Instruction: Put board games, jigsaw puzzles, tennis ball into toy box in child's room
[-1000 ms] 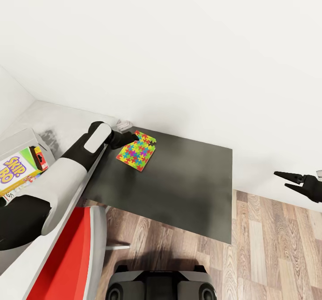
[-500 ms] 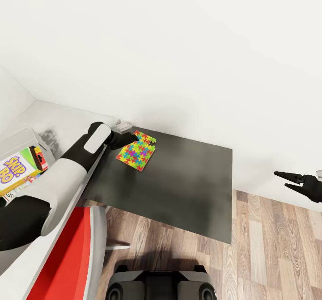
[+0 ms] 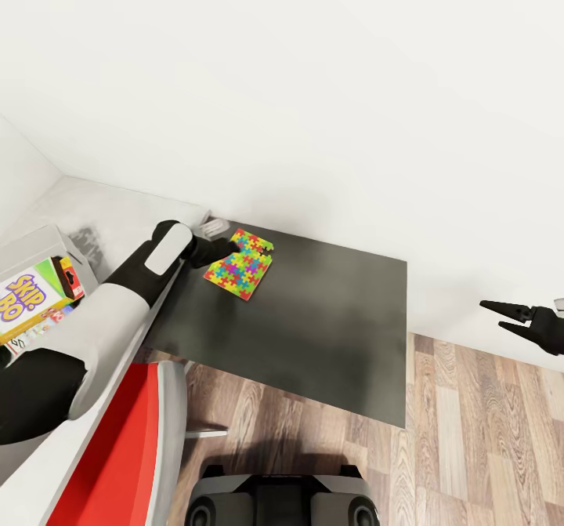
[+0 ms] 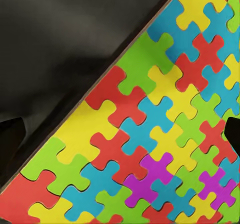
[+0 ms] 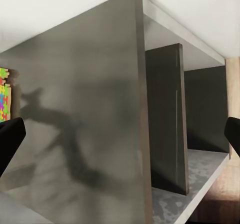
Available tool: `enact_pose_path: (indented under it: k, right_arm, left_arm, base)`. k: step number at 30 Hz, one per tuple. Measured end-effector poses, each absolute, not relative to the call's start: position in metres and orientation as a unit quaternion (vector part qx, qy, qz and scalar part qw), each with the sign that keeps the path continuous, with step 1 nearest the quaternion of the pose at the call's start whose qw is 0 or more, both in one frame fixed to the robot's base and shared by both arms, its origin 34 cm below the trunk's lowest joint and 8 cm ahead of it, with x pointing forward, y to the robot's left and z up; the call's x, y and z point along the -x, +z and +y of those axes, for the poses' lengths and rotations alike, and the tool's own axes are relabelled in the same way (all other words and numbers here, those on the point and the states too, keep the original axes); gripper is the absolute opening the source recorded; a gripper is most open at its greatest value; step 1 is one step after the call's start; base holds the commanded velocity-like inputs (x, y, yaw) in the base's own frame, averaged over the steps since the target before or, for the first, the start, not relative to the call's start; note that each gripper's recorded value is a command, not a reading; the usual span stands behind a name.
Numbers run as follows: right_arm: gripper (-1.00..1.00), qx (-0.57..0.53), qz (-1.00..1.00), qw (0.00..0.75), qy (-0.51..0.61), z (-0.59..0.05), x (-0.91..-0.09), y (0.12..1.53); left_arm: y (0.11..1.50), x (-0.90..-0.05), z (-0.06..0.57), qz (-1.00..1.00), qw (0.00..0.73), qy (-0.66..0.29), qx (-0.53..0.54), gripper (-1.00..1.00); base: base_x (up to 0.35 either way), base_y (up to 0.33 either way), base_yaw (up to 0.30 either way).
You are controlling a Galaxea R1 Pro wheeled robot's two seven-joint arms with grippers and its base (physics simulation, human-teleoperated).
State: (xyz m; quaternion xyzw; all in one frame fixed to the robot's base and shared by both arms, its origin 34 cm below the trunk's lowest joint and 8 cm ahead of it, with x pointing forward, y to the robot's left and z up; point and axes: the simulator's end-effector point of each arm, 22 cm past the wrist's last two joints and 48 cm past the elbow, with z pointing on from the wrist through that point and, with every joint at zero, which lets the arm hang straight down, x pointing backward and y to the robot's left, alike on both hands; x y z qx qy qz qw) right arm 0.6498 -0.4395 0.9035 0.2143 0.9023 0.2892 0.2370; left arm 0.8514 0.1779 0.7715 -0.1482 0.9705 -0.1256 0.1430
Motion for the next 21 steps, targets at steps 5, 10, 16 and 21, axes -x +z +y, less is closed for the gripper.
enact_pose_path:
  k: [5, 10, 16, 21]
  right_arm:
    - [1.00, -0.214, 0.902, 0.237, 0.289, -0.4395, -0.6497, 0.9034]
    - [1.00, -0.214, 0.902, 0.237, 0.289, -0.4395, -0.6497, 0.9034]
    - [1.00, -0.214, 0.902, 0.237, 0.289, -0.4395, -0.6498, 0.9035]
    - [1.00, -0.214, 0.902, 0.237, 0.289, -0.4395, -0.6498, 0.9035]
  left_arm:
    - [0.7707, -0.8524, 0.1818, 0.970, 0.147, -0.123, 0.152, 1.00]
    - [0.7703, -0.8537, 0.1849, 0.969, 0.151, -0.121, 0.155, 1.00]
    - [0.7701, -0.8543, 0.1867, 0.968, 0.153, -0.119, 0.156, 1.00]
    - [0.7700, -0.8545, 0.1884, 0.968, 0.154, -0.118, 0.157, 1.00]
  base:
    - [0.000, 0.000, 0.000]
    - [0.000, 0.000, 0.000]
    - [0.000, 0.000, 0.000]
    - [0.000, 0.000, -0.007]
